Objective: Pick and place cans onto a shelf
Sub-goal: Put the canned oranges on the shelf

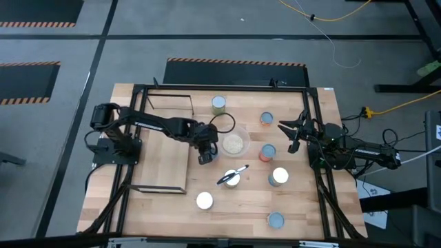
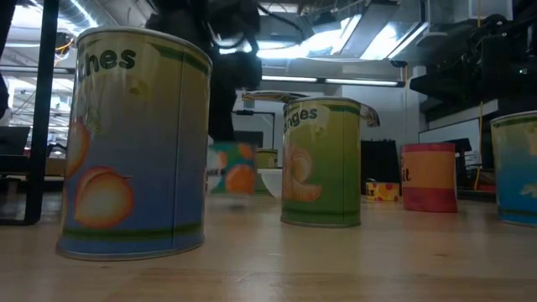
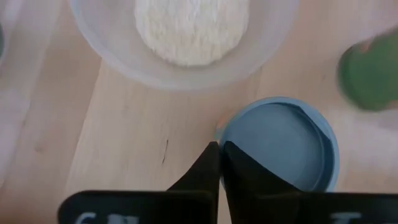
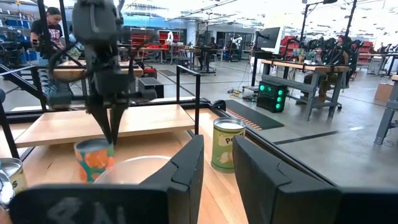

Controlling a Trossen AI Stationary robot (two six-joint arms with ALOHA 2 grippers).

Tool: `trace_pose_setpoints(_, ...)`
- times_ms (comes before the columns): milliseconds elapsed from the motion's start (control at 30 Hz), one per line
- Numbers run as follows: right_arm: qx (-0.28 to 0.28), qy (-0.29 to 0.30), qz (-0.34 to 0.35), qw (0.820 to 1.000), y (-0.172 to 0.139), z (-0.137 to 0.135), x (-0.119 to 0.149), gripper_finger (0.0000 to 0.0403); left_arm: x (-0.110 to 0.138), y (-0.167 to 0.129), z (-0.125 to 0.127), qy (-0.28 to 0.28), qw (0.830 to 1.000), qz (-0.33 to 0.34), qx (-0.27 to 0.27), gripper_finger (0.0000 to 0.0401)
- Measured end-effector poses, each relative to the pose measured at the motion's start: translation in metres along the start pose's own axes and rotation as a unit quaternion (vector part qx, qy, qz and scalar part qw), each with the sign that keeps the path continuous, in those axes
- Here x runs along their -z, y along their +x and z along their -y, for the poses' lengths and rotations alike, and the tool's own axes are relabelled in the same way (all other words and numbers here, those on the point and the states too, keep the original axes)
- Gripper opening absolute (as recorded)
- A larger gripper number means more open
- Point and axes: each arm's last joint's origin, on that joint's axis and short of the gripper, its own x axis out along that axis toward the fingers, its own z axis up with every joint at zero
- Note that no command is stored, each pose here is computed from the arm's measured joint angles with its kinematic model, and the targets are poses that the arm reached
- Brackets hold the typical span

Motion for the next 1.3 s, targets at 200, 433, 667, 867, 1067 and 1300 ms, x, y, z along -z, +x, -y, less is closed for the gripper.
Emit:
trace_pose_setpoints(200,0.0,0.0,0.0,1.0,0.0,0.0,0.0,0.009,0.0,-0.048,0.004,-0.041,0.998,0.042,0.016,0.0002)
trace_pose_setpoints(433,0.0,0.0,0.0,1.0,0.0,0.0,0.0,0.009,0.03,-0.118,0.015,-0.137,0.989,0.049,0.007,0.0001)
trace_pose_setpoints(667,0.0,0.0,0.0,1.0,0.0,0.0,0.0,0.009,0.083,-0.165,0.035,-0.258,0.965,0.021,-0.034,0.0001)
trace_pose_setpoints(867,0.0,0.0,0.0,1.0,0.0,0.0,0.0,0.009,0.119,-0.176,0.054,-0.315,0.946,-0.035,-0.072,0.0)
trace_pose_setpoints(1067,0.0,0.0,0.0,1.0,0.0,0.0,0.0,0.009,0.14,-0.173,0.071,-0.322,0.937,-0.068,-0.121,0.0)
trace_pose_setpoints(1300,0.0,0.0,0.0,1.0,0.0,0.0,0.0,0.009,0.162,-0.168,0.089,-0.328,0.924,-0.09,-0.176,0.0)
